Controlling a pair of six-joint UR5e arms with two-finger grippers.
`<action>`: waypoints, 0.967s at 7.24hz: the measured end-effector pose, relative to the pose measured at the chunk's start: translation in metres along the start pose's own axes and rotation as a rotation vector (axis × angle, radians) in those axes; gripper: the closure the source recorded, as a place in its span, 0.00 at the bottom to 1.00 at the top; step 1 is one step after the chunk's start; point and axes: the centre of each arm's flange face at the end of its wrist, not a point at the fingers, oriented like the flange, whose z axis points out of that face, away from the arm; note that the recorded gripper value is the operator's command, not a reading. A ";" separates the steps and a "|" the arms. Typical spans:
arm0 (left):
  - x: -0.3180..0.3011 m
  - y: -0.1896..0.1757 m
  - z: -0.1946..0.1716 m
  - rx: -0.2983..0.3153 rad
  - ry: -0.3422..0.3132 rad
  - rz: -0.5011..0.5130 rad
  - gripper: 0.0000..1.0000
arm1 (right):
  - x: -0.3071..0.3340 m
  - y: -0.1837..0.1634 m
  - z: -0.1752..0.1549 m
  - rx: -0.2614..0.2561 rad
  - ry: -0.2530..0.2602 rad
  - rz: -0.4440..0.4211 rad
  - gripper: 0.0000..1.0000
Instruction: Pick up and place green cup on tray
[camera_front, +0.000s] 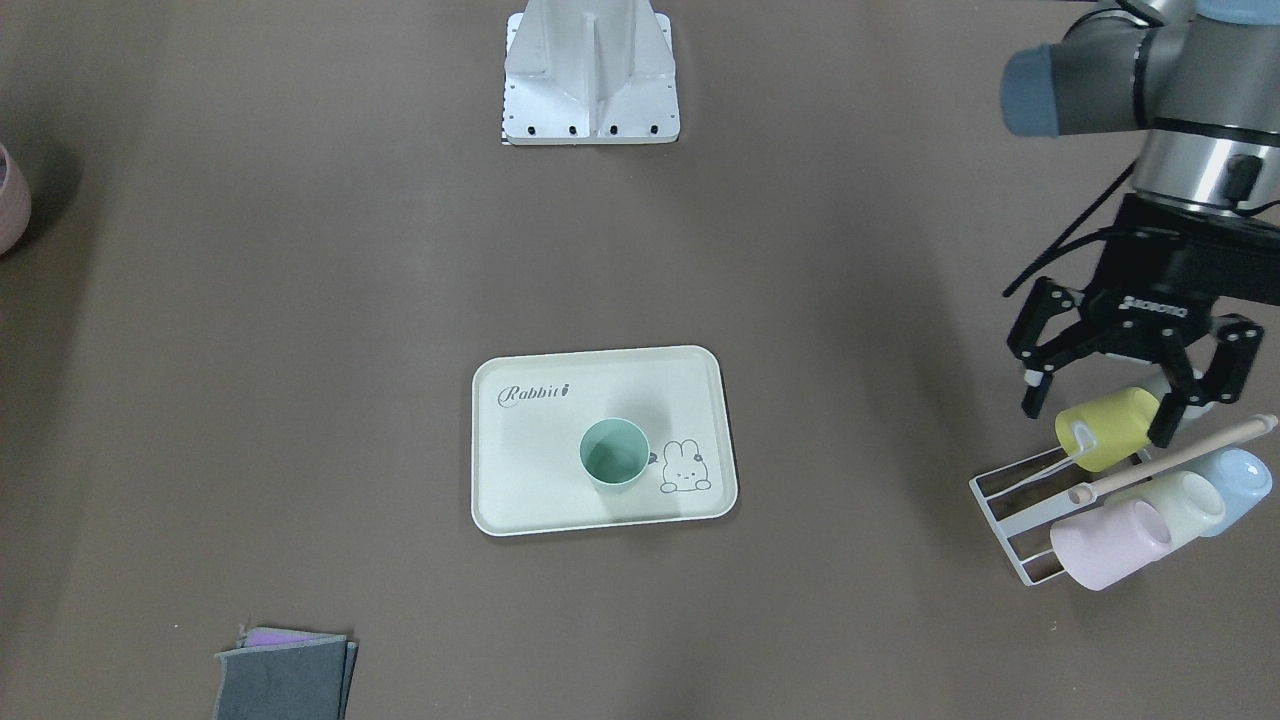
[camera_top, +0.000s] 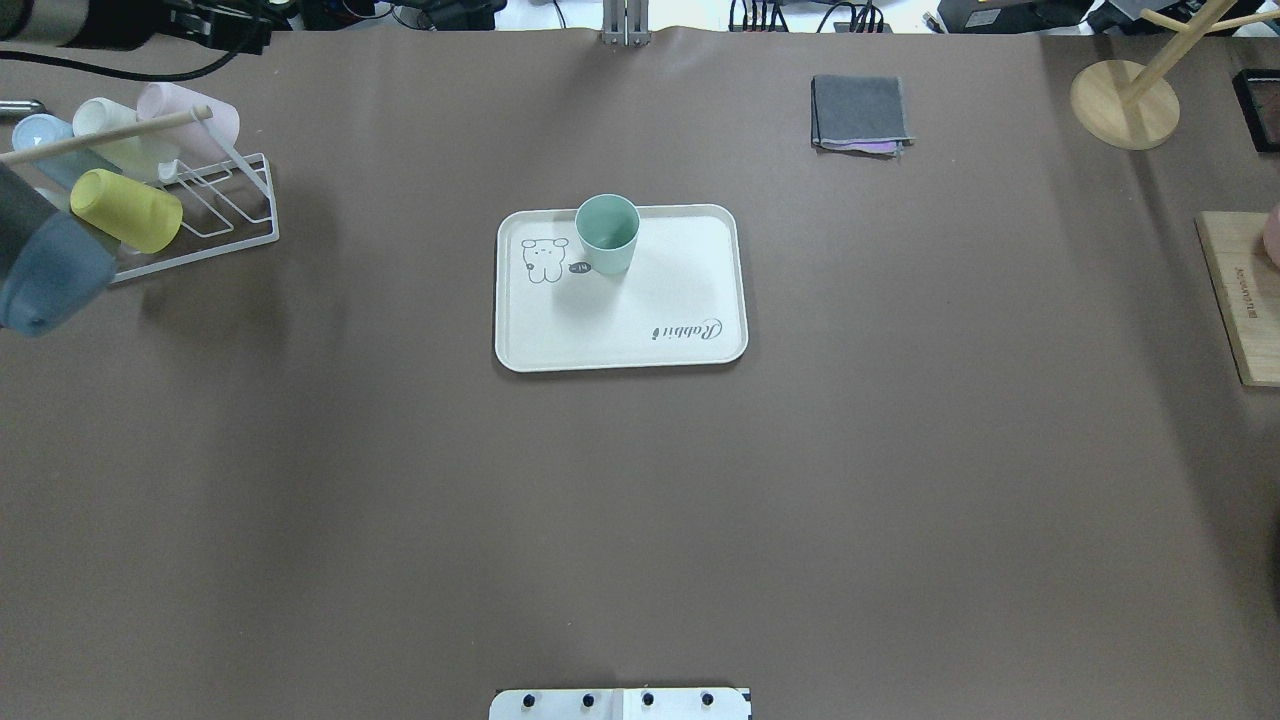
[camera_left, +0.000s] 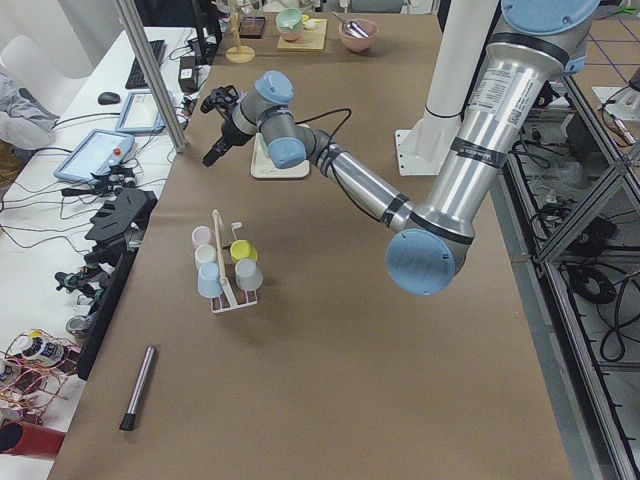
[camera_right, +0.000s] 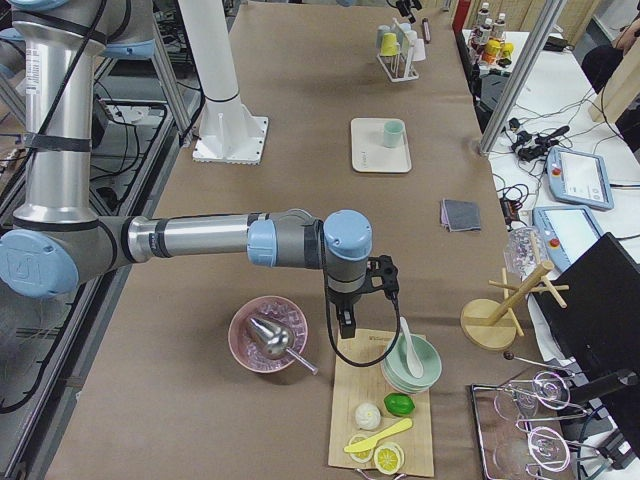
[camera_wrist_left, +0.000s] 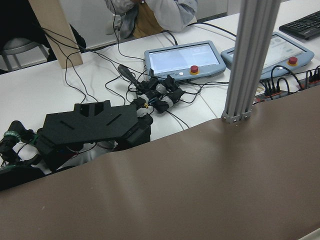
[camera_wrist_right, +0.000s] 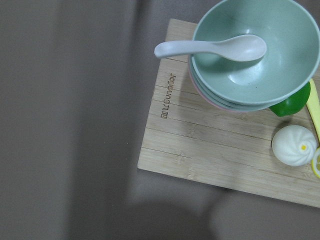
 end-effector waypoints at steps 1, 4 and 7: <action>-0.049 0.006 -0.006 -0.026 0.002 -0.003 0.03 | 0.008 0.004 0.003 -0.011 0.028 0.011 0.00; -0.199 0.046 -0.039 -0.080 -0.029 -0.075 0.03 | 0.022 0.018 0.014 -0.043 0.068 0.042 0.00; -0.320 0.132 -0.054 -0.228 0.039 -0.244 0.03 | 0.032 0.034 0.013 -0.042 0.065 0.082 0.00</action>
